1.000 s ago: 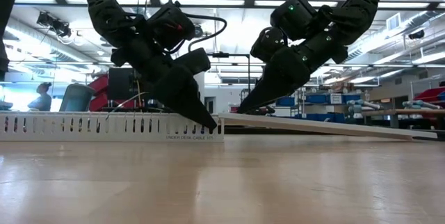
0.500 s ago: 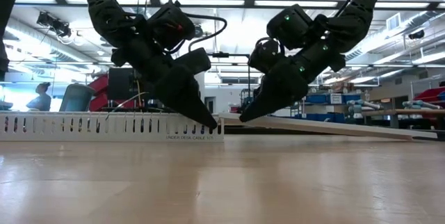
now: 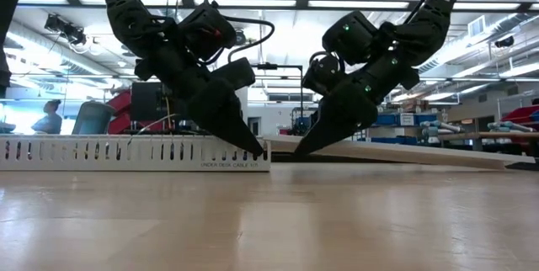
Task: Ziptie cables
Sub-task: Close the white cable duct using the cover
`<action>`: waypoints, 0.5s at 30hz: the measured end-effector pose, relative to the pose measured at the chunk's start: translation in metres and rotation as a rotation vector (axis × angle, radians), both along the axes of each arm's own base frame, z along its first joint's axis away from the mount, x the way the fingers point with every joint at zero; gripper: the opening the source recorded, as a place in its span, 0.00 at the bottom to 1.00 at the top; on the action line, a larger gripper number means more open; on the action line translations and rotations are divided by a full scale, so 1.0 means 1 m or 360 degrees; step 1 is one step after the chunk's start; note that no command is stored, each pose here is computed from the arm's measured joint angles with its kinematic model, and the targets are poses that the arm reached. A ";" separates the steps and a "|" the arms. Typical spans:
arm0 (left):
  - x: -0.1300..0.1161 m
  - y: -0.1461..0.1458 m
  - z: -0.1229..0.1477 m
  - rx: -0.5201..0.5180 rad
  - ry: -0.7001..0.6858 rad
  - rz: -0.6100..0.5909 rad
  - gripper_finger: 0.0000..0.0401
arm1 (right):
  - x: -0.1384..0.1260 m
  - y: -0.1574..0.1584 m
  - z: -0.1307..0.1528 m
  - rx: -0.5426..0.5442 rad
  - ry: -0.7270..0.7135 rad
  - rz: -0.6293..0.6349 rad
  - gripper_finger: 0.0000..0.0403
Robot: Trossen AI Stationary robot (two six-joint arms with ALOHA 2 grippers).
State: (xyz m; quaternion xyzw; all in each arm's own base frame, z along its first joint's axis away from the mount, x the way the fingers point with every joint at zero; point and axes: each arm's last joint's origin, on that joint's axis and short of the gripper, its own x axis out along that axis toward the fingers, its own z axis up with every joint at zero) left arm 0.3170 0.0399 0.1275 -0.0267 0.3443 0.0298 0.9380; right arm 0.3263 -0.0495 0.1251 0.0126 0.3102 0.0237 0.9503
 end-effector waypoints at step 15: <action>0.000 0.000 0.000 -0.0002 0.0007 -0.0001 0.64 | 0.000 0.000 0.000 0.0014 0.0001 -0.0014 0.55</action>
